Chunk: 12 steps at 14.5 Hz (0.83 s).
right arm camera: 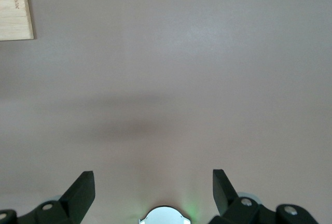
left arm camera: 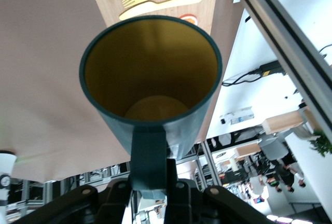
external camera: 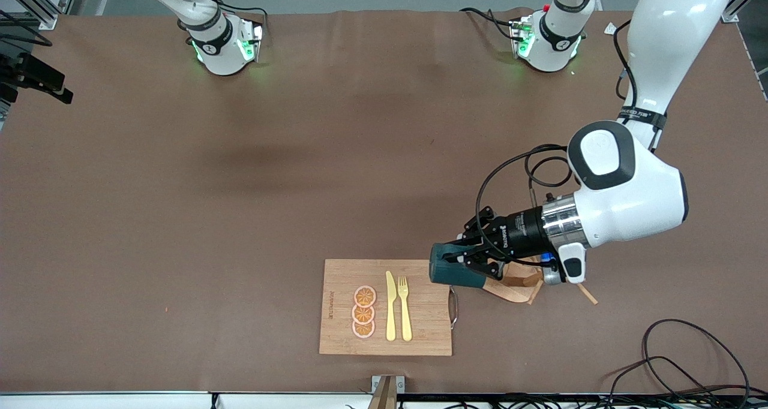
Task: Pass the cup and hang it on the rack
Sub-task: 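Hang the mug handle on a rack peg with the left gripper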
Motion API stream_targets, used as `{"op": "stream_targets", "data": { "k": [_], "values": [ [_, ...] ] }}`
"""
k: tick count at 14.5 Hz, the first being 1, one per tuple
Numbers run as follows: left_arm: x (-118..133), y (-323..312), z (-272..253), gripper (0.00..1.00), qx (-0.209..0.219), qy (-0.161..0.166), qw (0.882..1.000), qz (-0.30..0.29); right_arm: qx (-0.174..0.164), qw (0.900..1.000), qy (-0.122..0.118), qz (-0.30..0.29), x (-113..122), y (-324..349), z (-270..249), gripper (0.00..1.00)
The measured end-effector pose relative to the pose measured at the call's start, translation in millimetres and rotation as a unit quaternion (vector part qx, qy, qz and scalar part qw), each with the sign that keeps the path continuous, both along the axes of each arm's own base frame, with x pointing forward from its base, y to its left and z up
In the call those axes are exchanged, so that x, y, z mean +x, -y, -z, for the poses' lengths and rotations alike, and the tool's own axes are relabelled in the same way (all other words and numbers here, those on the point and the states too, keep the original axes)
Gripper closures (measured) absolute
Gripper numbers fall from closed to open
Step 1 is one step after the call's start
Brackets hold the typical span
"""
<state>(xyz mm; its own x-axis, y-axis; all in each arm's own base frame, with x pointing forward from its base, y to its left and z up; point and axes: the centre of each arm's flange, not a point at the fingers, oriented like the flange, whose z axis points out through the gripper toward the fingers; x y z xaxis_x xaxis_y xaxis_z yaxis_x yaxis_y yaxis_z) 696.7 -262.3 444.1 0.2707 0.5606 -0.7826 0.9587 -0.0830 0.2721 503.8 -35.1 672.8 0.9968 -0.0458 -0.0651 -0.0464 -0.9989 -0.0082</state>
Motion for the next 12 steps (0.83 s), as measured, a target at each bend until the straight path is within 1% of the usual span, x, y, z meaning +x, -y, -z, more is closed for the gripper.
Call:
{"op": "stream_targets", "data": {
  "k": [3,5,8,12],
  "values": [
    [-11.6,-23.9,16.0,0.79,-0.007,0.012,1.000,0.024,0.002,1.000,0.000,-0.001,0.1,-0.8,0.3,0.00],
    [-16.2,-54.6,25.6,0.79,-0.012,0.025,0.999,0.032,0.010,1.000,0.000,-0.002,0.2,-2.9,0.3,0.00],
    [-21.4,-95.4,36.5,0.79,-0.021,0.040,0.998,0.040,0.012,1.000,0.001,-0.003,0.4,-3.5,0.2,0.00],
    [-24.3,-122.5,44.2,0.79,-0.025,0.051,0.996,0.066,0.011,1.000,0.002,-0.007,0.5,-3.3,0.1,0.00]
  ]
}}
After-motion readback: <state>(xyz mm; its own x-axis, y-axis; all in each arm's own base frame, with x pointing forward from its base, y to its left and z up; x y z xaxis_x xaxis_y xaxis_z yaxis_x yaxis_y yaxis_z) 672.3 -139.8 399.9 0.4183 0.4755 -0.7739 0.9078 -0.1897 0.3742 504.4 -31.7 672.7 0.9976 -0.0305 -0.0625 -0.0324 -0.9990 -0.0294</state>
